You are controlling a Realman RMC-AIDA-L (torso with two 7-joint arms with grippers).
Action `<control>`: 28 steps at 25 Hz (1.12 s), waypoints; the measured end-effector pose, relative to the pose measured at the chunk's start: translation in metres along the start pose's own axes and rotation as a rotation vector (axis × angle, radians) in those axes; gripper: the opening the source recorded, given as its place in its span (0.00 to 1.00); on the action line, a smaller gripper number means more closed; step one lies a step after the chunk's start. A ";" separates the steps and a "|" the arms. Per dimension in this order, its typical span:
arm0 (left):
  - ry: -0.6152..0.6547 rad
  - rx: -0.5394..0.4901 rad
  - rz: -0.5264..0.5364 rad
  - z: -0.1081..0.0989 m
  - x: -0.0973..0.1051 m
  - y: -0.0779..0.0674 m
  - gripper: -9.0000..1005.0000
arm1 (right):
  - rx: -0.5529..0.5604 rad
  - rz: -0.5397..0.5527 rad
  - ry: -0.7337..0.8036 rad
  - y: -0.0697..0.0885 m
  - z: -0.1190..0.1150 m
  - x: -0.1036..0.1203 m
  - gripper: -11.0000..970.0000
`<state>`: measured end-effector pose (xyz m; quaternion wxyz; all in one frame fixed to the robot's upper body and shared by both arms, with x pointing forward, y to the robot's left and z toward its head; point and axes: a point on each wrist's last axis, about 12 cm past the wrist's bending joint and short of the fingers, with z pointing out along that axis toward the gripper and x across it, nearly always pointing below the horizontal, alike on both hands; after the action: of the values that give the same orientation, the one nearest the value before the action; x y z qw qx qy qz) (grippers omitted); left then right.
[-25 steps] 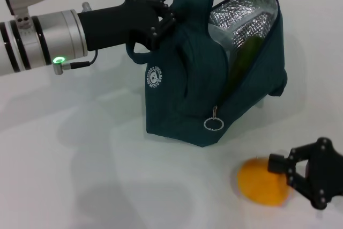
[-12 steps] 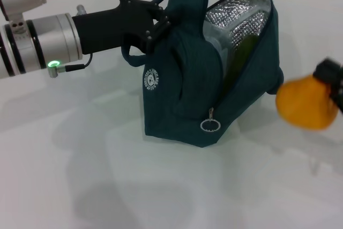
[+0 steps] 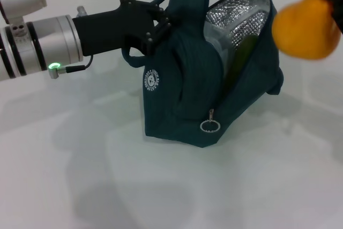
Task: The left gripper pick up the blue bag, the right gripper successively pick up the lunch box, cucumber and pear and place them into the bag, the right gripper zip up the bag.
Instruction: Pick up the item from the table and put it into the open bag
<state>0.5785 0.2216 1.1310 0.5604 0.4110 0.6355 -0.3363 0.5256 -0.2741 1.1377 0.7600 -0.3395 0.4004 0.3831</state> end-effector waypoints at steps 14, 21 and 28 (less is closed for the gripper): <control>-0.051 0.015 0.025 -0.001 -0.003 -0.003 0.09 | -0.054 0.077 0.109 -0.019 0.052 0.019 0.05; -0.051 0.015 0.029 0.001 -0.003 -0.003 0.09 | -0.050 0.095 0.233 -0.017 0.065 0.039 0.08; -0.048 0.014 0.028 0.002 -0.001 -0.002 0.09 | -0.062 0.104 0.286 -0.012 0.063 0.048 0.10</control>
<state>0.5776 0.2188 1.1313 0.5773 0.4157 0.6138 -0.3423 0.5759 -0.2131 1.1269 0.6636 -0.3929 0.5095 0.3818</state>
